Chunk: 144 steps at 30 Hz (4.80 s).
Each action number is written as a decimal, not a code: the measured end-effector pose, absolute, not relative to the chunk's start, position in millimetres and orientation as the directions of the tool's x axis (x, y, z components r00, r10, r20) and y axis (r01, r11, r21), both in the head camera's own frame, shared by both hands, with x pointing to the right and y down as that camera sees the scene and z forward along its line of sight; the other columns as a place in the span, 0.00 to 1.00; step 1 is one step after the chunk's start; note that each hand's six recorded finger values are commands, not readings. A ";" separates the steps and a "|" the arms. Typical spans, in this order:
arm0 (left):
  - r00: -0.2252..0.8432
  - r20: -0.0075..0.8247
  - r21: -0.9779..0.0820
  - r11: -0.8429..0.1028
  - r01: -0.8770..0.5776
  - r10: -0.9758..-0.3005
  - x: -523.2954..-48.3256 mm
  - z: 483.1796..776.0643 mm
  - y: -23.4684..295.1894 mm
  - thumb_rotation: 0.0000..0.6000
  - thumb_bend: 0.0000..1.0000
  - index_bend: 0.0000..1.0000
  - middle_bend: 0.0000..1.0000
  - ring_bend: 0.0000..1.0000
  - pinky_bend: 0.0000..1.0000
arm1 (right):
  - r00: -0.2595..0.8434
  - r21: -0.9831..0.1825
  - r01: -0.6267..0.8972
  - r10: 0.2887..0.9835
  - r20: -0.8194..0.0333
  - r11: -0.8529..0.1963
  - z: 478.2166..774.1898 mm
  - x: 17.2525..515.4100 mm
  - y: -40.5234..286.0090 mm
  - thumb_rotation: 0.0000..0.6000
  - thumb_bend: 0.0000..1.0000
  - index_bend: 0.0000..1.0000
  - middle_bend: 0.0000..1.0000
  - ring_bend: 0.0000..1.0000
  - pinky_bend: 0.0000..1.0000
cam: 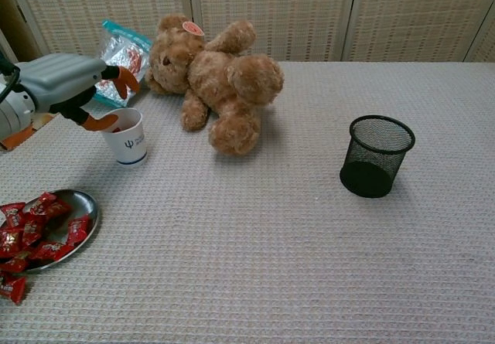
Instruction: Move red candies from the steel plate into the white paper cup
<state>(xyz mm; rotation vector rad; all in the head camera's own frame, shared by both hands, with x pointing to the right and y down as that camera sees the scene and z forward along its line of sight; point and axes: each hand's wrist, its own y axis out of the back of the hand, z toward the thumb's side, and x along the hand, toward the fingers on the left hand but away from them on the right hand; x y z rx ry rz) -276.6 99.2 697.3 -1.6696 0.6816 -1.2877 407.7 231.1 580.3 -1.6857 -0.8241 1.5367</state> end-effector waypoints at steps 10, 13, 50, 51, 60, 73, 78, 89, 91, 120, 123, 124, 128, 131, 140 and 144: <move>0.375 0.437 -0.885 -0.465 0.018 -0.818 -288.8 659.3 149.5 1.00 0.40 0.17 0.22 0.81 1.00 | 0.111 -0.836 0.000 0.831 -0.545 -0.549 578.0 403.9 233.3 1.00 0.01 0.00 0.00 0.00 0.00; 0.360 0.469 -0.868 -0.496 0.021 -0.806 -309.7 653.9 178.7 1.00 0.39 0.16 0.20 0.81 1.00 | 0.121 -0.837 0.000 0.831 -0.543 -0.547 576.8 401.5 234.7 1.00 0.01 0.00 0.00 0.00 0.00; 0.230 0.700 -0.713 -0.676 0.186 -0.676 -360.5 695.5 268.0 1.00 0.39 0.21 0.25 0.81 1.00 | 0.136 -0.832 0.001 0.824 -0.550 -0.555 577.3 398.2 237.7 1.00 0.02 0.00 0.00 0.00 0.00; 0.229 0.701 -0.713 -0.675 0.191 -0.676 -360.7 696.1 268.3 1.00 0.39 0.22 0.25 0.81 1.00 | 0.136 -0.832 0.001 0.825 -0.549 -0.555 577.1 398.2 237.8 1.00 0.02 0.00 0.00 0.00 0.00; 0.217 0.708 -0.706 -0.661 0.256 -0.672 -361.4 700.9 274.0 1.00 0.39 0.30 0.31 0.81 1.00 | 0.134 -0.831 0.000 0.824 -0.551 -0.556 577.8 398.3 237.7 1.00 0.01 0.00 0.00 0.00 0.00; 0.224 0.691 -0.721 -0.634 0.278 -0.687 -359.1 702.6 277.0 1.00 0.38 0.43 0.49 0.81 1.00 | 0.133 -0.831 0.000 0.823 -0.552 -0.557 578.2 398.6 237.7 1.00 0.01 0.00 0.00 0.00 0.00; 0.230 0.676 -0.735 -0.621 0.273 -0.700 -358.3 700.4 277.4 1.00 0.38 0.46 0.53 0.81 1.00 | 0.134 -0.830 0.000 0.822 -0.553 -0.558 578.3 398.5 237.9 1.00 0.02 0.00 0.00 0.00 0.00; 0.231 0.656 -0.753 -0.604 0.260 -0.719 -359.4 698.7 277.9 1.00 0.38 0.50 0.57 0.82 1.00 | 0.134 -0.829 -0.001 0.821 -0.554 -0.559 578.7 398.3 238.1 1.00 0.02 0.00 0.00 0.00 0.00; 0.230 0.658 -0.752 -0.606 0.261 -0.717 -359.6 699.2 278.2 1.00 0.38 0.50 0.57 0.82 1.00 | 0.134 -0.829 -0.001 0.822 -0.554 -0.559 578.6 398.3 238.1 1.00 0.01 0.00 0.00 0.00 0.00; 0.244 0.611 -0.792 -0.583 0.181 -0.753 -364.8 683.6 259.8 1.00 0.52 0.67 0.77 0.85 1.00 | 0.126 -0.826 -0.004 0.819 -0.559 -0.563 581.2 399.9 236.9 1.00 0.01 0.00 0.00 0.00 0.00; 0.240 0.588 -0.809 -0.566 0.159 -0.772 -366.0 677.5 246.8 1.00 0.52 0.67 0.78 0.85 1.00 | 0.122 -0.826 -0.005 0.820 -0.560 -0.563 581.7 400.8 235.9 1.00 0.01 0.00 0.00 0.00 0.00; 0.238 0.580 -0.814 -0.561 0.149 -0.779 -366.8 675.1 241.0 1.00 0.52 0.67 0.77 0.85 1.00 | 0.120 -0.827 -0.004 0.821 -0.558 -0.562 581.5 401.1 235.5 1.00 0.01 0.00 0.00 0.00 0.00; 0.240 0.549 -0.836 -0.535 0.125 -0.801 -366.0 666.5 219.2 1.00 0.52 0.67 0.77 0.85 1.00 | 0.114 -0.827 -0.005 0.821 -0.559 -0.562 582.1 402.4 234.9 1.00 0.01 0.00 0.00 0.00 0.00; 0.250 0.528 -0.848 -0.517 0.111 -0.812 -361.2 660.5 200.2 1.00 0.52 0.67 0.77 0.85 1.00 | 0.111 -0.825 -0.007 0.819 -0.562 -0.565 583.8 403.0 234.5 1.00 0.01 0.00 0.00 0.00 0.00; 0.296 0.467 -0.881 -0.468 0.075 -0.833 -329.9 649.6 136.2 1.00 0.52 0.67 0.77 0.85 1.00 | 0.101 -0.824 -0.012 0.819 -0.565 -0.567 586.0 403.9 233.3 1.00 0.01 0.00 0.00 0.00 0.00; 0.313 0.468 -0.879 -0.472 0.067 -0.827 -312.8 653.8 115.2 1.00 0.52 0.67 0.77 0.85 1.00 | 0.095 -0.825 -0.011 0.821 -0.564 -0.565 585.9 405.3 232.6 1.00 0.02 0.00 0.00 0.00 0.00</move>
